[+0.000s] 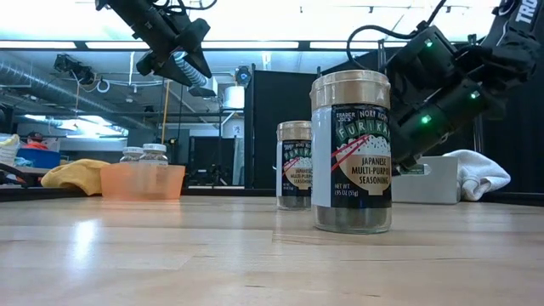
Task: Sort spices by type
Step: Put the green seasoning bottle into the gray bin
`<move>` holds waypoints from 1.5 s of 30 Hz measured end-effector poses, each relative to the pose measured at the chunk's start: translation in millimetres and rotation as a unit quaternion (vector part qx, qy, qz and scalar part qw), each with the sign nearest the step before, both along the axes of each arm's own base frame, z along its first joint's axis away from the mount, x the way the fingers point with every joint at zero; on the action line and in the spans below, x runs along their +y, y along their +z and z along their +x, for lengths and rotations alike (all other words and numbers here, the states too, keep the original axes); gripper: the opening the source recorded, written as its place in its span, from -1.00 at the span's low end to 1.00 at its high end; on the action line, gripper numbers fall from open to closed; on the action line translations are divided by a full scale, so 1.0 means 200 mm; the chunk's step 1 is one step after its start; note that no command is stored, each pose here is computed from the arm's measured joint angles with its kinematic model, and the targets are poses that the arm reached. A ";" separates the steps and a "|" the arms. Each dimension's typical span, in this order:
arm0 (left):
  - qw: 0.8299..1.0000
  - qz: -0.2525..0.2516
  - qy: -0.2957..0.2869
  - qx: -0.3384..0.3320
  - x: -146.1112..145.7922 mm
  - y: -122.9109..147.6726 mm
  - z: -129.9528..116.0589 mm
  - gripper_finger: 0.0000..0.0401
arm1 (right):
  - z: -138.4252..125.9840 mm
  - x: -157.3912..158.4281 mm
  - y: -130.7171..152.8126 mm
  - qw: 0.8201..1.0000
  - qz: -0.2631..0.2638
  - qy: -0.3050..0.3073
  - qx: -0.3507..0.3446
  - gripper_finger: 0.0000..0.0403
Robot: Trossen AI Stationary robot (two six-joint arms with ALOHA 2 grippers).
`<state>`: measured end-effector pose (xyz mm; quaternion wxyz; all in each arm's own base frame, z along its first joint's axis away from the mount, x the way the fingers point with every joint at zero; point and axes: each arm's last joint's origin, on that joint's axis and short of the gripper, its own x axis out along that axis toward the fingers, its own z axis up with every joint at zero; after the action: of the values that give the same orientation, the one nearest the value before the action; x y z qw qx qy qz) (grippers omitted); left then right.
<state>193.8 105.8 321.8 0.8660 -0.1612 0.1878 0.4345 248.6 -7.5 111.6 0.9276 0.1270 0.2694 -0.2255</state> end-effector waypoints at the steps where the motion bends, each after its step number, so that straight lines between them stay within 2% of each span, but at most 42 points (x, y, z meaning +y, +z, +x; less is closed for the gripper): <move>1: 1.000 0.000 0.000 0.000 0.00 0.00 0.00 0.52 | 0.01 0.00 0.01 1.000 0.000 -0.002 -0.004 0.27; 6: 1.000 -0.001 0.000 0.002 0.00 0.00 0.00 0.52 | 0.05 0.00 0.09 0.999 -0.007 -0.003 -0.040 0.27; 9: 1.000 0.000 0.000 0.003 0.00 0.00 0.00 0.52 | 0.06 -0.01 0.18 0.997 -0.039 -0.016 -0.066 0.27; 15: 1.000 0.000 -0.001 0.004 0.00 0.00 0.00 0.52 | -0.02 -0.08 0.38 0.982 -0.117 -0.104 -0.101 0.27; 21: 1.000 0.000 -0.001 0.004 0.00 0.00 0.00 0.52 | -0.20 -0.15 0.49 0.961 -0.156 -0.220 -0.057 0.27; 26: 1.000 0.001 -0.001 0.005 0.00 0.00 0.00 0.52 | -0.35 -0.19 0.51 0.945 -0.145 -0.292 -0.023 0.27; 31: 1.000 0.005 0.006 0.007 0.00 0.00 0.00 0.52 | -0.43 -0.21 0.46 0.934 -0.109 -0.339 0.010 0.27; 35: 1.000 0.005 0.008 0.007 0.00 0.00 0.00 0.52 | -0.44 -0.21 0.42 0.931 -0.085 -0.353 0.028 0.27; 40: 1.000 0.006 0.008 0.007 0.00 0.00 0.00 0.52 | -0.42 -0.22 0.39 0.929 -0.083 -0.358 0.046 0.27; 45: 1.000 0.006 0.008 0.007 0.00 0.00 0.00 0.52 | -0.44 -0.23 0.31 0.918 -0.057 -0.390 0.049 0.27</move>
<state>193.1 106.1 321.6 0.8619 -0.1547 0.1906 0.4437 161.4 -54.0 173.9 0.7577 0.1581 0.2301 -0.5899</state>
